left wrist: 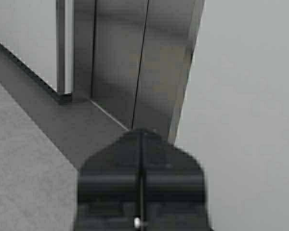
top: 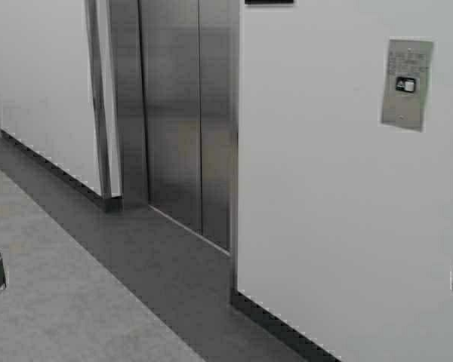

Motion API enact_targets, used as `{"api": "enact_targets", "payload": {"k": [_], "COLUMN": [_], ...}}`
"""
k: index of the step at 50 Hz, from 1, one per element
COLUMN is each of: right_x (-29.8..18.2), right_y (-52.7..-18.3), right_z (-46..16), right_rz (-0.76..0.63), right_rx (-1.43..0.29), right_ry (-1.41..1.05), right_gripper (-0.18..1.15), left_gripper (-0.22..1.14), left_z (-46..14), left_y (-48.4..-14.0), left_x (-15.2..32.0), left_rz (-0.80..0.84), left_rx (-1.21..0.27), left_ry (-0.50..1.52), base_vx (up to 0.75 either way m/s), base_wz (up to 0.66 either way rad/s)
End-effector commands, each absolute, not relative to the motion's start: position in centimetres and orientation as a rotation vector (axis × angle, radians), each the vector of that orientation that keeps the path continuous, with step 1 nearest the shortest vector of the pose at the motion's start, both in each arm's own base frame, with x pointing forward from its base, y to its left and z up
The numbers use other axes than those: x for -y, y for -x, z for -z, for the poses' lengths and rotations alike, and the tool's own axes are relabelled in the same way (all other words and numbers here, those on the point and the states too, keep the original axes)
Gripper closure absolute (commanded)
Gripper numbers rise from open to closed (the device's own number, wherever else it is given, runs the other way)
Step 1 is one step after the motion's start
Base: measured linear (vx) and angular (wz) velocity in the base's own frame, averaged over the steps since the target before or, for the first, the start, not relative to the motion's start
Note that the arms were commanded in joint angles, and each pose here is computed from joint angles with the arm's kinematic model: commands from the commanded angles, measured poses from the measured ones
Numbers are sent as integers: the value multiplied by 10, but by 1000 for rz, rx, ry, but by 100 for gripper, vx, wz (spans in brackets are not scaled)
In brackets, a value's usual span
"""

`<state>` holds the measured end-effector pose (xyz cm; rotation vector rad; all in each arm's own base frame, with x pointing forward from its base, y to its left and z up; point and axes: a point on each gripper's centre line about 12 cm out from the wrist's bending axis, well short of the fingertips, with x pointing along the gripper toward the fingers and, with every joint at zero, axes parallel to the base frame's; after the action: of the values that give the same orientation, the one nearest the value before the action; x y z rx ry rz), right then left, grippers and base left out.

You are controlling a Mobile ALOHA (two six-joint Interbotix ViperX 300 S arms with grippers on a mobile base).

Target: Navigate to elevator, push the call button, then enter the elevator

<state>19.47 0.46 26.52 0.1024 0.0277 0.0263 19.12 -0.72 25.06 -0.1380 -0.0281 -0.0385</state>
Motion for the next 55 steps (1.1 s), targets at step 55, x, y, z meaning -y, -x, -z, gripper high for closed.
{"api": "enact_targets", "payload": {"k": [55], "right_x": [-30], "right_y": [-244], "right_z": [-254], "right_rz": [-64], "right_rx": [-813], "right_ry": [670], "right_gripper": [91], "left_gripper": [89], "left_z": [-277], "left_y": [-175], "left_x": [12], "left_rz": [74], "left_rx": [113], "left_ry": [154], "base_vx": [36], "base_wz": [0]}}
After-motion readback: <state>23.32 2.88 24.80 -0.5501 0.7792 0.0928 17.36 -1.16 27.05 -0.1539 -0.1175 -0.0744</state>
